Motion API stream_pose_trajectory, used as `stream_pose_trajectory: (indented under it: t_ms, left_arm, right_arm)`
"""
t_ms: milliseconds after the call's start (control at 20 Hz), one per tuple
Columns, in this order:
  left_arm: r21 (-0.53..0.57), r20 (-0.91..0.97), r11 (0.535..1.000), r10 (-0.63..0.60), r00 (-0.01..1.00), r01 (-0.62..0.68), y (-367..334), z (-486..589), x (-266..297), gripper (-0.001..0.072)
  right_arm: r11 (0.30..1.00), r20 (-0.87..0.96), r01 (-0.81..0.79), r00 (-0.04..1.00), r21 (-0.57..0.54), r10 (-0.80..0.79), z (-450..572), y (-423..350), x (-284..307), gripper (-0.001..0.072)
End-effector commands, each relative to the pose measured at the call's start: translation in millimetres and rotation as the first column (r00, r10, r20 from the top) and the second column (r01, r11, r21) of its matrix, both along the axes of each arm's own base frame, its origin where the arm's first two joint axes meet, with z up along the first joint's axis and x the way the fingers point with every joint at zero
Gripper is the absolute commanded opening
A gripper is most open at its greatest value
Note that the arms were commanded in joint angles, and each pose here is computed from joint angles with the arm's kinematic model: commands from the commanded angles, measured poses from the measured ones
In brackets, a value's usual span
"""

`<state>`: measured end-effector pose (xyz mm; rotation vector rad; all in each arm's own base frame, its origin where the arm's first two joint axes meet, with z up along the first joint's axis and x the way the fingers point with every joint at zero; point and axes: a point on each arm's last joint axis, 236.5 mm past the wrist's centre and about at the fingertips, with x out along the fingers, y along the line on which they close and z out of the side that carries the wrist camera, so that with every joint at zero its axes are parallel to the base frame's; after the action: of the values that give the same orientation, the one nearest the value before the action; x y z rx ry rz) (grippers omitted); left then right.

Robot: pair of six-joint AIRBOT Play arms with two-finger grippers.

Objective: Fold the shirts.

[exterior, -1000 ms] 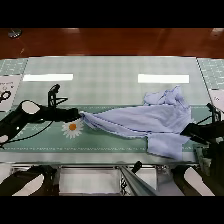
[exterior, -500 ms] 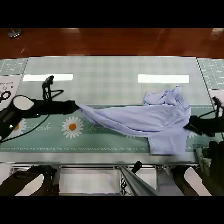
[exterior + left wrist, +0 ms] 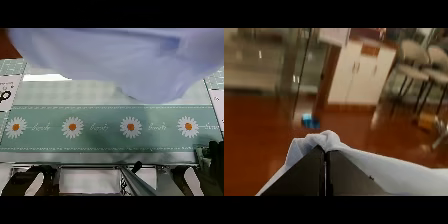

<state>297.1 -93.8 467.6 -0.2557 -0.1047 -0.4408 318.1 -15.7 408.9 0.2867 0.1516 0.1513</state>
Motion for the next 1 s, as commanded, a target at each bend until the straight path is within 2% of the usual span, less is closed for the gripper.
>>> stream_pose_trajectory:
  t_ms: [0,200,350,450,550,700,850,950]
  left_arm:
    - [0.031,0.306,0.998,0.045,0.951,-0.057,5,106,-103,0.0015]
    - [0.083,0.338,0.996,0.014,0.941,-0.045,-5,114,-163,0.0015]
    - [0.110,0.210,0.986,0.100,0.973,-0.125,11,81,-172,0.0014]
    - [0.129,0.061,0.976,0.169,0.984,-0.176,26,46,-168,0.0014]
    - [0.170,-0.091,0.967,0.206,0.974,-0.189,34,10,-161,0.0014]
    - [0.223,-0.284,0.965,0.202,0.937,-0.140,34,-39,-142,0.0014]
    - [0.253,-0.493,0.965,0.196,0.848,-0.076,35,-106,-105,0.0015]
    - [0.254,-0.621,0.966,0.192,0.760,-0.036,37,-160,-80,0.0015]
  right_arm:
    - [0.996,0.348,0.031,0.937,-0.083,-0.001,135,37,-66,0.0028]
    - [0.990,0.407,0.010,0.912,-0.144,0.050,169,73,-110,0.0028]
    - [0.969,0.375,0.061,0.926,-0.238,0.033,167,80,-130,0.0028]
    - [0.967,0.352,0.091,0.936,-0.236,-0.002,161,76,-135,0.0028]
    - [0.960,0.247,0.119,0.967,-0.254,-0.055,135,62,-129,0.0028]
    - [0.951,0.049,0.133,0.991,-0.281,-0.124,89,33,-110,0.0027]
    - [0.966,-0.184,0.064,0.976,-0.252,-0.113,38,10,-78,0.0027]
    - [0.979,-0.372,0.004,0.925,-0.202,-0.080,-7,-9,-54,0.0027]
